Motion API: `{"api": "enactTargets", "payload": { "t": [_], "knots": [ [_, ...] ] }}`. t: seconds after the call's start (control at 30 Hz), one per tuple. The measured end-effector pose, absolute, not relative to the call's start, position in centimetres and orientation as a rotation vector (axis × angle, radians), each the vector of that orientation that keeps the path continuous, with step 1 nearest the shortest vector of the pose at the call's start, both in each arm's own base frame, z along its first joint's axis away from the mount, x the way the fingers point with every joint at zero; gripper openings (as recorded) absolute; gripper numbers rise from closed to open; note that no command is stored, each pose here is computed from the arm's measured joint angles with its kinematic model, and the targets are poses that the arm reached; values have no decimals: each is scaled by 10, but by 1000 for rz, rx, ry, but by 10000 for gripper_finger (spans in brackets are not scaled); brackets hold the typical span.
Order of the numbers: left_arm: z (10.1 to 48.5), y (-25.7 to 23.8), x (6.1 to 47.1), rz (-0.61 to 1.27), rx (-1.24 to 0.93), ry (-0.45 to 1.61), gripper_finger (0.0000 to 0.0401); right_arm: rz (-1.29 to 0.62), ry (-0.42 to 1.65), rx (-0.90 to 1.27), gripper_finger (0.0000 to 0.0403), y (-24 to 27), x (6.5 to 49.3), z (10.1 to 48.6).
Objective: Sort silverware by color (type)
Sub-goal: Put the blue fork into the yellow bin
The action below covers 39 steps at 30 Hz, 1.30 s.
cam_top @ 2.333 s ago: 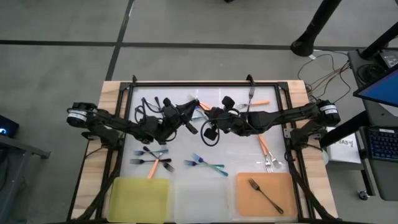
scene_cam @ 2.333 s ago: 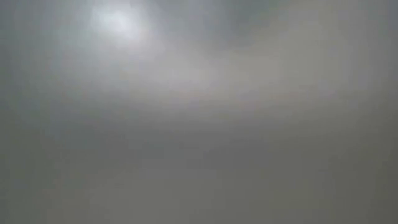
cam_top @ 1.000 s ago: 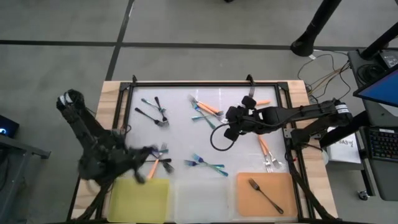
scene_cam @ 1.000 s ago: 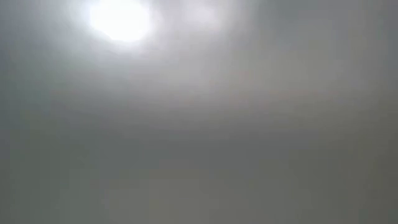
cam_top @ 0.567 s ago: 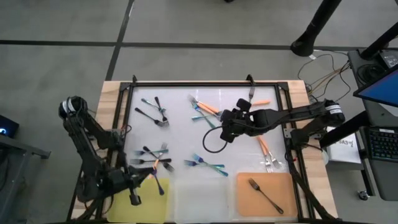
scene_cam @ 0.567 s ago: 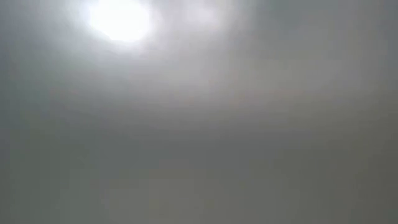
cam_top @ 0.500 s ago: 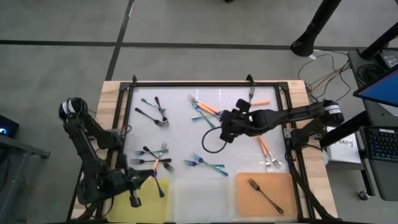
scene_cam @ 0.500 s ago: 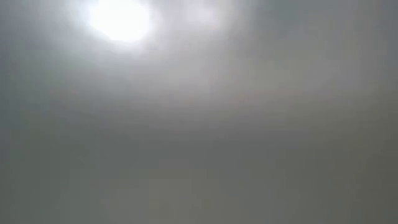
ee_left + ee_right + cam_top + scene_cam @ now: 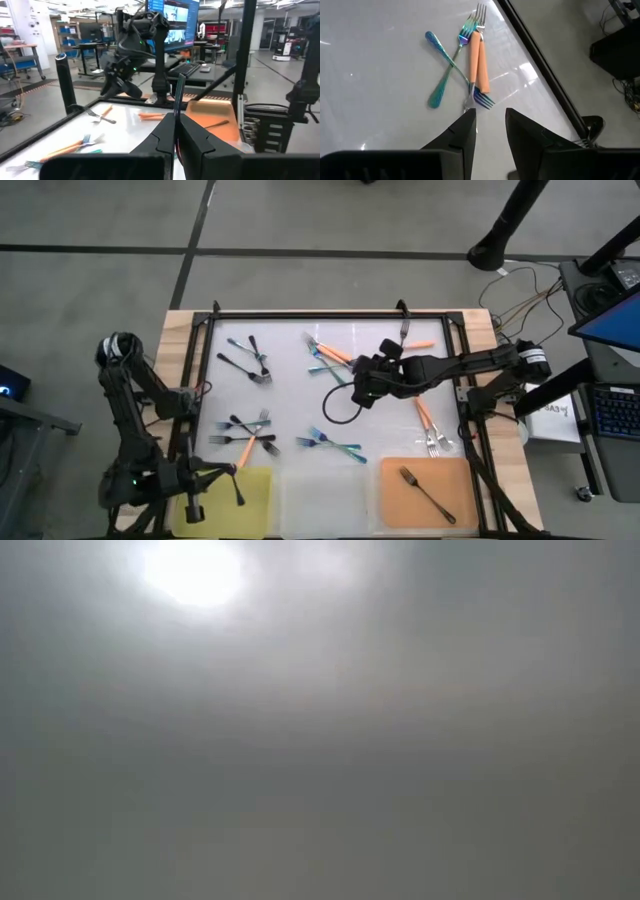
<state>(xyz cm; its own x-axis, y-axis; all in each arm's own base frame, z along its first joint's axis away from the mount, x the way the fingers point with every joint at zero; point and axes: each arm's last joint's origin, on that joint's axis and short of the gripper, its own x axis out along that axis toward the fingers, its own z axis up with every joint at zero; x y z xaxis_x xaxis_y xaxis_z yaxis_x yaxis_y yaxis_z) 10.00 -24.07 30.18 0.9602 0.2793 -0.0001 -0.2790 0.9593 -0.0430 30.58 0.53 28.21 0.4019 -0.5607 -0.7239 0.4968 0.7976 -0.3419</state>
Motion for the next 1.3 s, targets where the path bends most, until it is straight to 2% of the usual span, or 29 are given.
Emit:
{"api": "enactTargets", "payload": {
  "t": [0.27,0.5,0.77,0.93,1.1,1.3],
  "knots": [
    [326,-218,78,218,102,11,0,-700,914,-13,95,5,306,283],
    [333,-197,62,160,58,4,0,-720,892,30,95,5,307,283],
    [311,-189,60,21,-101,-31,0,-714,835,56,95,6,312,286],
    [307,-186,60,17,-176,-31,0,-712,823,61,95,6,312,286],
    [309,-182,67,31,-215,-39,0,-712,821,62,95,6,313,287],
    [310,-179,84,-58,-199,-60,0,-710,805,69,95,6,314,287]
  ]
}}
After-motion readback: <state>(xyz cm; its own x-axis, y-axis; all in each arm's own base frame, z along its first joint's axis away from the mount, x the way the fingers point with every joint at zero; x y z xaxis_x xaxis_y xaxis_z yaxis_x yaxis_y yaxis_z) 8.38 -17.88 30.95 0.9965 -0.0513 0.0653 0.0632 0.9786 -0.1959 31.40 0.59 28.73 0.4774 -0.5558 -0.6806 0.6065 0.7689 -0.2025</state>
